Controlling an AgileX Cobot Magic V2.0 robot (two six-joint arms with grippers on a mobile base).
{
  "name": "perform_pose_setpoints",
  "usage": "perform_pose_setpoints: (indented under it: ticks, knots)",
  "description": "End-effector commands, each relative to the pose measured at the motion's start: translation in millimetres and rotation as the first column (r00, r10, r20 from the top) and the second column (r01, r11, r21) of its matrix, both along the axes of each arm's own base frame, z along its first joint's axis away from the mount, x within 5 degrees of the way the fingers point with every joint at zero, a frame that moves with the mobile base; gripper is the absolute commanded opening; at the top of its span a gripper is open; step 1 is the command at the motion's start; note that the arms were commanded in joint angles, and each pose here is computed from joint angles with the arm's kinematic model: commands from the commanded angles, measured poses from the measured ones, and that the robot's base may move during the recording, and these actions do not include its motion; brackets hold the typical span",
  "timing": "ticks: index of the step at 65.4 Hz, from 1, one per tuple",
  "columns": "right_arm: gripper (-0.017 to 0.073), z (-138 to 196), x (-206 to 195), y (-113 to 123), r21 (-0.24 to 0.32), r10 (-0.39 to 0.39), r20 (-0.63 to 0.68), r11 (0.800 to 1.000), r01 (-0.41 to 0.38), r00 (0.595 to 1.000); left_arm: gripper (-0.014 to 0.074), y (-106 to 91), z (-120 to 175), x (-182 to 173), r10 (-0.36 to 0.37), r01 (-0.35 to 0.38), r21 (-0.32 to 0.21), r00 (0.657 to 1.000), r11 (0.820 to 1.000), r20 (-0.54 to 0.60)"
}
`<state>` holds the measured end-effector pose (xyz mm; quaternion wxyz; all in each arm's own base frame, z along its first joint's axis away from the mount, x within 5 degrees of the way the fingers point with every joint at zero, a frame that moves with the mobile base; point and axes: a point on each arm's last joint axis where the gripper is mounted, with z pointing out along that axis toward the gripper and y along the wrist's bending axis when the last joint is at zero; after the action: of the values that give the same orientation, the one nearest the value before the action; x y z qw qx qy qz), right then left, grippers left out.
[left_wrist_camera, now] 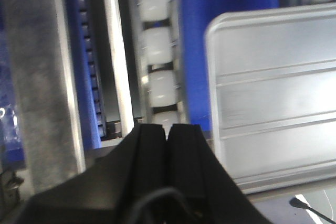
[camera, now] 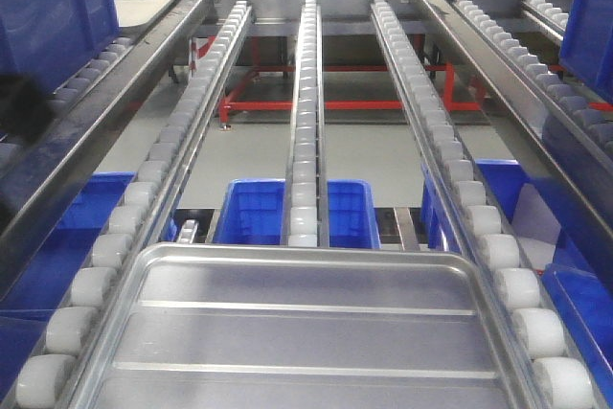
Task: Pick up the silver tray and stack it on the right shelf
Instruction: 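Lower both grippers toward the side rims of the silver tray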
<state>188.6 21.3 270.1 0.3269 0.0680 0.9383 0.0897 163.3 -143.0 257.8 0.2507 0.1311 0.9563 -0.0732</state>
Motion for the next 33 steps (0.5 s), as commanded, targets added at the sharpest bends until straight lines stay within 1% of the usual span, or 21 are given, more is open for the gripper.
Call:
perform_pose_setpoints:
  ticks: [1, 5, 9, 12, 17, 20, 21, 22, 23, 24, 25, 27, 29, 33]
  knots:
    - [0.0078, 30.2, 12.3, 13.2, 0.031, 0.034, 0.106, 0.999, -0.038, 0.994, -0.0092, -15.4, 22.3, 6.1, -0.006, 0.007, -0.046, 1.0, 0.999, 0.029]
    - [0.0078, 33.9, 15.3, 24.7, 0.06, 0.053, 0.098, 0.996, -0.059, 0.994, -0.0092, -20.8, 24.7, 9.0, 0.006, -0.005, -0.055, 1.0, 0.998, 0.004]
    - [0.0078, 30.6, 16.7, 34.7, 0.102, 0.035, 0.07, 0.994, -0.042, 0.997, -0.0092, -26.4, 26.2, 12.9, 0.011, -0.011, -0.067, 1.0, 0.998, -0.006]
    - [0.0078, 25.8, 18.3, 41.0, 0.105, 0.022, 0.041, 0.994, -0.026, 0.999, -0.0092, -29.2, 26.3, 15.2, 0.026, -0.027, -0.075, 1.0, 0.997, -0.014]
    - [0.0078, 18.0, 21.4, 50.6, 0.073, 0.003, 0.013, 0.997, -0.004, 1.0, -0.0092, -30.8, 24.2, 17.7, 0.084, -0.087, -0.092, 0.996, 0.992, -0.03]
    - [0.0078, 13.0, 23.4, 55.5, 0.062, -0.025, -0.006, 0.998, 0.026, 1.0, -0.0092, -31.4, 21.7, 19.7, 0.109, -0.112, -0.089, 0.993, 0.99, -0.034]
    - [0.0078, 10.8, 23.8, 57.9, 0.041, -0.021, -0.012, 0.999, 0.022, 1.0, -0.0092, -31.2, 21.1, 20.4, 0.119, -0.121, -0.086, 0.992, 0.989, -0.033]
    - [0.0078, 9.4, 23.8, 59.5, 0.041, -0.036, -0.019, 0.998, 0.037, 0.999, -0.0092, -31.6, 19.8, 21.2, 0.124, -0.127, -0.082, 0.992, 0.989, -0.034]
    - [0.0078, 7.1, 23.8, 62.1, 0.02, -0.031, -0.026, 0.999, 0.032, 0.999, -0.0092, -31.6, 19.1, 21.9, 0.132, -0.134, -0.08, 0.991, 0.988, -0.033]
    - [0.0078, 5.7, 23.6, 63.8, 0.017, -0.042, -0.033, 0.999, 0.043, 0.999, -0.0092, -32.0, 18.1, 22.5, 0.133, -0.136, -0.077, 0.99, 0.988, -0.034]
    - [0.0078, 3.7, 23.0, 66.5, -0.004, -0.035, -0.041, 0.999, 0.035, 0.999, -0.0092, -32.1, 17.9, 22.6, 0.133, -0.135, -0.075, 0.991, 0.988, -0.034]
    - [0.0078, 1.2, 22.1, 71.0, -0.015, -0.035, -0.051, 0.999, 0.034, 0.998, -0.0092, -32.9, 15.7, 23.6, 0.133, -0.135, -0.067, 0.991, 0.989, -0.037]
    - [0.0078, -0.6, 20.3, 77.5, -0.027, -0.01, -0.056, 1.0, 0.009, 0.998, -0.0092, -33.8, 14.1, 24.4, 0.132, -0.134, -0.062, 0.99, 0.989, -0.04]
    - [0.0078, -3.7, 17.0, 89.5, -0.027, 0.041, -0.065, 0.999, -0.043, 0.997, -0.0092, -36.1, 10.9, 25.7, 0.129, -0.131, -0.057, 0.991, 0.99, -0.044]
